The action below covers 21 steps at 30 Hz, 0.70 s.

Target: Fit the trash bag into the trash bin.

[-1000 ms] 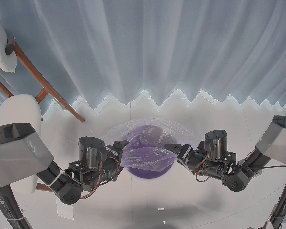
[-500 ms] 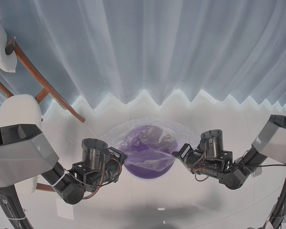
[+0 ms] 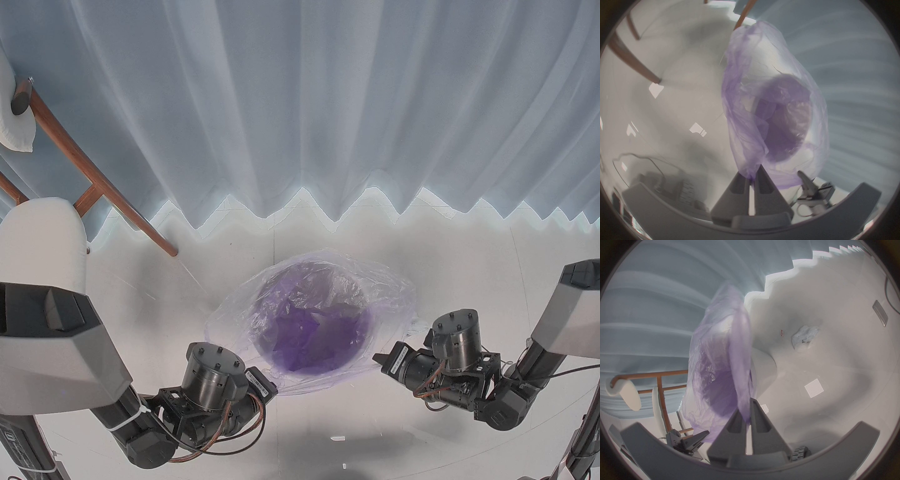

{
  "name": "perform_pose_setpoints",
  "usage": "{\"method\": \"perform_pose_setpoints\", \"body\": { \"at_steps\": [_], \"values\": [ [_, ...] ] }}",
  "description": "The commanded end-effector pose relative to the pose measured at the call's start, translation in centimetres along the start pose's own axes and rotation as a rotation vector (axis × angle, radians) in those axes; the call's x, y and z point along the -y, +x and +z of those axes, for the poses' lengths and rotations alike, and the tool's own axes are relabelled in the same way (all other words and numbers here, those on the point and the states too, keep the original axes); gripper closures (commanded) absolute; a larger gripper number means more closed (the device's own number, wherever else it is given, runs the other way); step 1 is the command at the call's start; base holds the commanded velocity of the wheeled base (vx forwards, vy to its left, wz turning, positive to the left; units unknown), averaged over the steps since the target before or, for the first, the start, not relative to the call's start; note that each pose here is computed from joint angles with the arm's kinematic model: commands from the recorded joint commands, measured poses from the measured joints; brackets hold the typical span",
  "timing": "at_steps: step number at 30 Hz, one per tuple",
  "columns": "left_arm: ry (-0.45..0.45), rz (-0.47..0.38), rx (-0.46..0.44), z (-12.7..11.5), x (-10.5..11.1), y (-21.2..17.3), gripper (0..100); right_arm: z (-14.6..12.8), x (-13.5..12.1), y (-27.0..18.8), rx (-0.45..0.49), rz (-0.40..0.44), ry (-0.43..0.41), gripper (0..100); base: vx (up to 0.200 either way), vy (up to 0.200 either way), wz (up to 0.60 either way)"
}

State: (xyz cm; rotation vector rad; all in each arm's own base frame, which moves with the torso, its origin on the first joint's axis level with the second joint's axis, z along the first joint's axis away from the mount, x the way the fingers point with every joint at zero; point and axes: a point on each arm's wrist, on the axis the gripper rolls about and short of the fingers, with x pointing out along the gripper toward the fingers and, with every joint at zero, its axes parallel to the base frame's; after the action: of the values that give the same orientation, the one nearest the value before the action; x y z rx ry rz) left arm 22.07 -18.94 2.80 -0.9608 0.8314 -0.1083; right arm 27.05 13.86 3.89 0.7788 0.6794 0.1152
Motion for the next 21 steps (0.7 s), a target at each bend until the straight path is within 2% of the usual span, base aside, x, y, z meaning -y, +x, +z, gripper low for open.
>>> {"method": "perform_pose_setpoints", "body": {
  "at_steps": [1,4,8,11,15,21],
  "values": [
    [0.183,0.102,-0.002,-1.4,-2.1,0.5,100,-2.5,3.2,0.0,-0.053,-0.070,-0.053,100,0.000,0.000,0.00],
    [0.272,0.128,-0.008,-2.3,-2.7,1.6,100,-3.3,4.2,0.7,-0.041,-0.053,-0.076,100,0.000,0.000,0.00],
    [0.308,0.107,0.000,-2.5,-2.8,2.5,100,-3.7,5.0,1.7,-0.022,-0.039,-0.109,100,0.000,0.000,0.00],
    [0.383,0.146,0.001,-2.7,-3.6,3.0,100,-4.1,5.7,2.4,-0.027,-0.047,-0.144,100,0.000,0.000,0.00],
    [0.420,0.179,0.022,-2.7,-4.2,3.5,100,-4.2,5.8,3.1,-0.025,-0.047,-0.153,100,0.000,0.000,0.00],
    [0.467,0.180,0.051,-2.3,-3.9,4.3,100,-3.5,5.7,4.8,0.011,-0.028,-0.178,100,0.000,0.000,0.00]
  ]
}}
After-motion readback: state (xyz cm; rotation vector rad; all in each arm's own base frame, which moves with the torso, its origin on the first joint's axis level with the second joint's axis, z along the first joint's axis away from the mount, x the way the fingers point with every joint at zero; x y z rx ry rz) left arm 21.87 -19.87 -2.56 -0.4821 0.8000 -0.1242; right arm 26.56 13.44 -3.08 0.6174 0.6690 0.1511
